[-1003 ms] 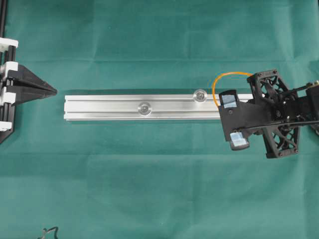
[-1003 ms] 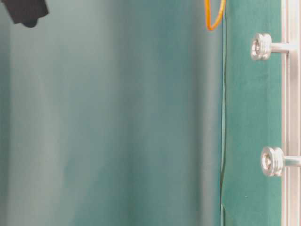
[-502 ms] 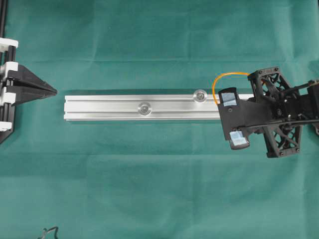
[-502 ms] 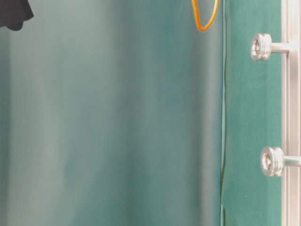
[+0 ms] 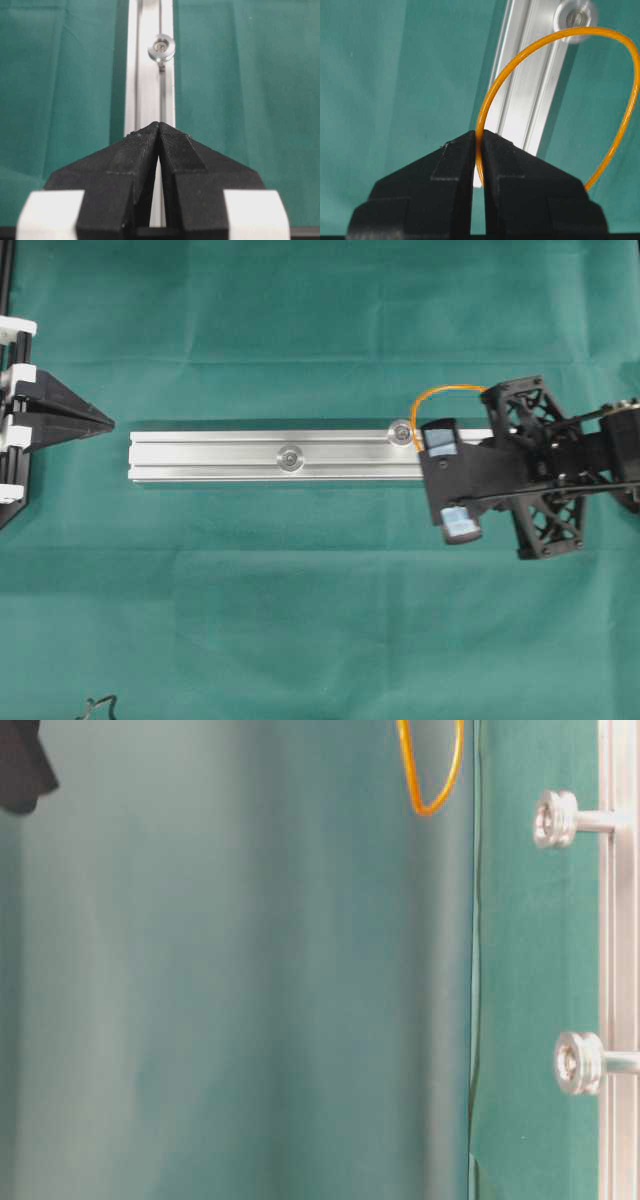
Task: Hook the rubber onto the shaft.
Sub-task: 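Drag the band leftward over the right silver post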
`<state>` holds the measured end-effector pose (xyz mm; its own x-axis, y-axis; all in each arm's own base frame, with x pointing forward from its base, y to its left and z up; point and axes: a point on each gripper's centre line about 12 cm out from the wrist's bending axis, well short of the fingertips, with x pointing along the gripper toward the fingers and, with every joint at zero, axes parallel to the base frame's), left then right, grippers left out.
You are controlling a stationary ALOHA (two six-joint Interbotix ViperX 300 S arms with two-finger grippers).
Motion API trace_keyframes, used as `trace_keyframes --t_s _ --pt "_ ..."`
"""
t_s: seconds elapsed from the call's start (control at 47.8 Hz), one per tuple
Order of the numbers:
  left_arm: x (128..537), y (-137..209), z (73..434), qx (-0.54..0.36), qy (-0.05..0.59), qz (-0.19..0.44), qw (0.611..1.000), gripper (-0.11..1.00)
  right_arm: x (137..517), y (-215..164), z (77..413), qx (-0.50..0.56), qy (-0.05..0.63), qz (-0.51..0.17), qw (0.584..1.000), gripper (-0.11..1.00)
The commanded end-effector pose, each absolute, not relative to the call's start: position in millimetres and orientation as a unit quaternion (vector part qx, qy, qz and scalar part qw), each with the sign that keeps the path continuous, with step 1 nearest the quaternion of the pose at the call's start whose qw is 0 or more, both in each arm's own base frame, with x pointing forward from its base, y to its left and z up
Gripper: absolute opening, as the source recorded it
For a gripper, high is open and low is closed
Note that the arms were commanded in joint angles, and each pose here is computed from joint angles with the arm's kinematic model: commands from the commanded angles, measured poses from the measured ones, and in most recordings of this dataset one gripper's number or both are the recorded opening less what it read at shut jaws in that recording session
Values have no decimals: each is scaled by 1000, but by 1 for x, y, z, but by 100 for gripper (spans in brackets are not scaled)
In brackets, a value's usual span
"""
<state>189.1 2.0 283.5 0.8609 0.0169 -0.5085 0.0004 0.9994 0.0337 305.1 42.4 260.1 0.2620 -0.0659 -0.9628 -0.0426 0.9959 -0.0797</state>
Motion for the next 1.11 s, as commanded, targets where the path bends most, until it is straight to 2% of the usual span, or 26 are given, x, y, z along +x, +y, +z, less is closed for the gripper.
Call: trace_keyframes --t_s 0.0,0.481,1.087 --pt "193 2 296 18 249 5 968 0 317 44 273 -47 585 -7 810 7" --pt "192 2 295 18 248 5 969 0 351 41 274 -56 578 -19 814 7" --pt "193 2 296 18 248 5 969 0 354 41 268 -57 581 -19 811 7"
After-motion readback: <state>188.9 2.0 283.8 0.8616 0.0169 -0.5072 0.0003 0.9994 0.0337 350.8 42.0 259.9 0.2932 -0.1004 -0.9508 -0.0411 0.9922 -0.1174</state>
